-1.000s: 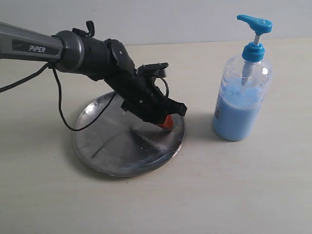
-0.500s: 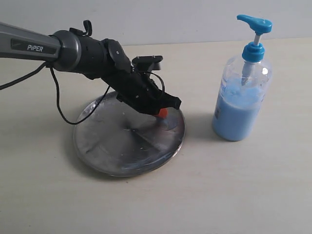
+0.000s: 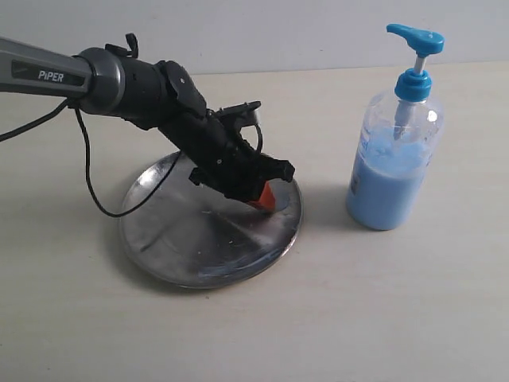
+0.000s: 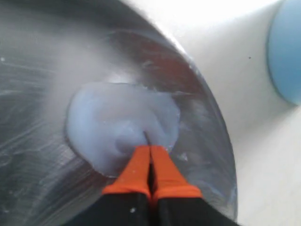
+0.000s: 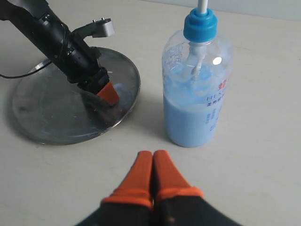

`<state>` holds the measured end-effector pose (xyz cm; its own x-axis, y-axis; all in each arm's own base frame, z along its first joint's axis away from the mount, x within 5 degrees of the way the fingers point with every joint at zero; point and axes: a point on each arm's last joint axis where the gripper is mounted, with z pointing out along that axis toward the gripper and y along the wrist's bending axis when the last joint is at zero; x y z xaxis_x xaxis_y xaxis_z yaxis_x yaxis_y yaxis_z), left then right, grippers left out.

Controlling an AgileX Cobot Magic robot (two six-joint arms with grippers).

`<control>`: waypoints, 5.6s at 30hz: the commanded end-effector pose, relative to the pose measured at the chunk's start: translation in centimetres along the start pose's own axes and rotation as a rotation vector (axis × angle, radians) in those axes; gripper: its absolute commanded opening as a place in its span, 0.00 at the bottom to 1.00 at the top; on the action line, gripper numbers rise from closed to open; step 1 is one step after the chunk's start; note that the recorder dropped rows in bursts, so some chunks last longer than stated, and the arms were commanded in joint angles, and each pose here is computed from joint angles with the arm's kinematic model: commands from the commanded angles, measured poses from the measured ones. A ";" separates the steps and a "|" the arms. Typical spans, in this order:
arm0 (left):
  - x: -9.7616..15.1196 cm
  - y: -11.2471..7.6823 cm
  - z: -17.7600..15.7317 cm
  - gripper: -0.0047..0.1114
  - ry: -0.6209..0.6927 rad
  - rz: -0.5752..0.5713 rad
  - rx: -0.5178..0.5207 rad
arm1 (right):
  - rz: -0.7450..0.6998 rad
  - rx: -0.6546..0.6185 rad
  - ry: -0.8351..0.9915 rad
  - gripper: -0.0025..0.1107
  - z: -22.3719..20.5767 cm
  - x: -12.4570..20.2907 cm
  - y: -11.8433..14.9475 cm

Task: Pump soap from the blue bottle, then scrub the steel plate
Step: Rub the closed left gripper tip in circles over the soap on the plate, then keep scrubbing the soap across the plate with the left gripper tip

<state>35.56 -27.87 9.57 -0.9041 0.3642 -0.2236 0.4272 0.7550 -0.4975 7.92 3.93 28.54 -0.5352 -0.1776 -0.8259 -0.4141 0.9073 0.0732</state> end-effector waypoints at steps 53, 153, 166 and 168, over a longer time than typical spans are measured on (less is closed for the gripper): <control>-0.4 -1.4 1.9 0.04 -0.137 0.282 -0.149 | 0.003 0.000 -0.023 0.02 -0.2 -0.2 0.0; -0.4 1.5 1.4 0.04 -0.082 0.193 -0.117 | -0.001 0.000 -0.026 0.02 -0.2 -0.2 0.0; 1.7 1.5 1.4 0.04 0.148 0.273 -0.112 | -0.001 0.000 -0.026 0.02 -0.2 -0.2 0.0; 1.8 1.3 1.4 0.04 0.154 0.251 -0.089 | -0.001 0.000 -0.026 0.02 -0.2 -0.2 0.0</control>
<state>35.87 -27.56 9.36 -0.7656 0.5564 -0.3231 0.6424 0.6879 -0.3378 7.91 3.95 28.55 -0.5358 -0.1760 -0.8258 -0.4143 0.9070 0.0754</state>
